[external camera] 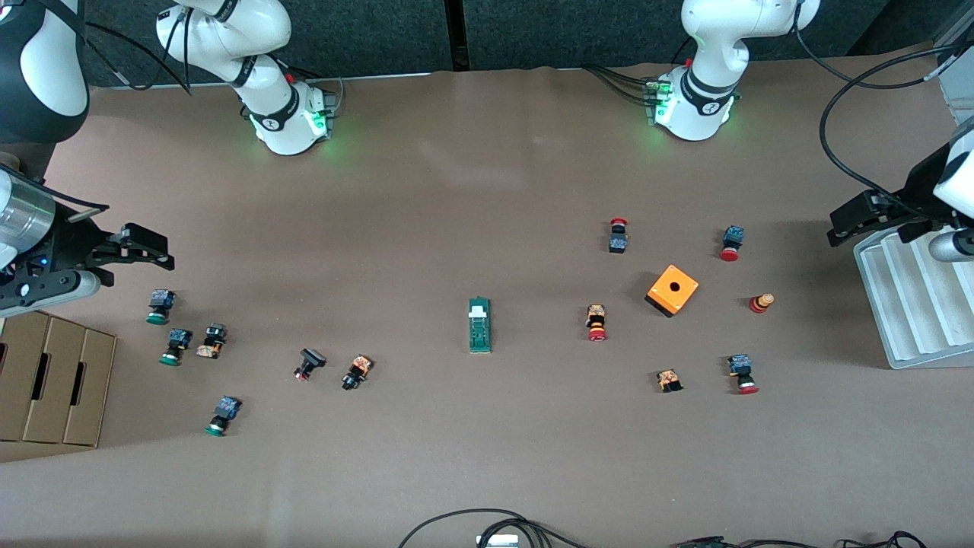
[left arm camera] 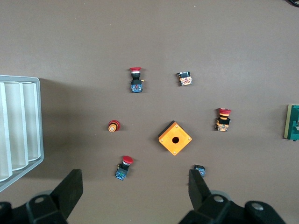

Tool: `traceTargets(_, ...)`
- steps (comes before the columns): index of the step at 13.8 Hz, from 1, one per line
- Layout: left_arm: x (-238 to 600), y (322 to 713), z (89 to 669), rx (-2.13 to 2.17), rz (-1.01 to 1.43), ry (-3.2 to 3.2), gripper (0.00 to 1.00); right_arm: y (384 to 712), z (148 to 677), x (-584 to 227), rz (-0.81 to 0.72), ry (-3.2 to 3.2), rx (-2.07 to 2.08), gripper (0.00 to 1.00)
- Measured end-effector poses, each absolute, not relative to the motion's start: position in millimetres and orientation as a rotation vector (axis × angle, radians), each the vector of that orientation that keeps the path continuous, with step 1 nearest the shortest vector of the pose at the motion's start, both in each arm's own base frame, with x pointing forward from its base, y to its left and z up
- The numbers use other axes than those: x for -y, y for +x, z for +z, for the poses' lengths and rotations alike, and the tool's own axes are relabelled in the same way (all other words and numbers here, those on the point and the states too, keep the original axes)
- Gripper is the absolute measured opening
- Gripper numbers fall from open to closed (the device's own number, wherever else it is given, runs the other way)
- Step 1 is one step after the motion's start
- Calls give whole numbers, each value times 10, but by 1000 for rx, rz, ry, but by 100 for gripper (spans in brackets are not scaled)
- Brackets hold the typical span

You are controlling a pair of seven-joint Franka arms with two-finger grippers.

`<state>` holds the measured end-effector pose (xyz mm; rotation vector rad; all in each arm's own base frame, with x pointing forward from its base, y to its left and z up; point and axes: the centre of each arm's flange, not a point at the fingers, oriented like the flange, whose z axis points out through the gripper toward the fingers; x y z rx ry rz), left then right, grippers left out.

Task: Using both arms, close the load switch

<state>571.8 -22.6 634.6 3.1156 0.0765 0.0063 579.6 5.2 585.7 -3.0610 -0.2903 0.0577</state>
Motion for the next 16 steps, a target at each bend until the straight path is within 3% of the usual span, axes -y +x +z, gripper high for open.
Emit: traceTargets(16,245,5718,6344,-71,6,3116,100,5863,5723,-72,82,-3059,322,100)
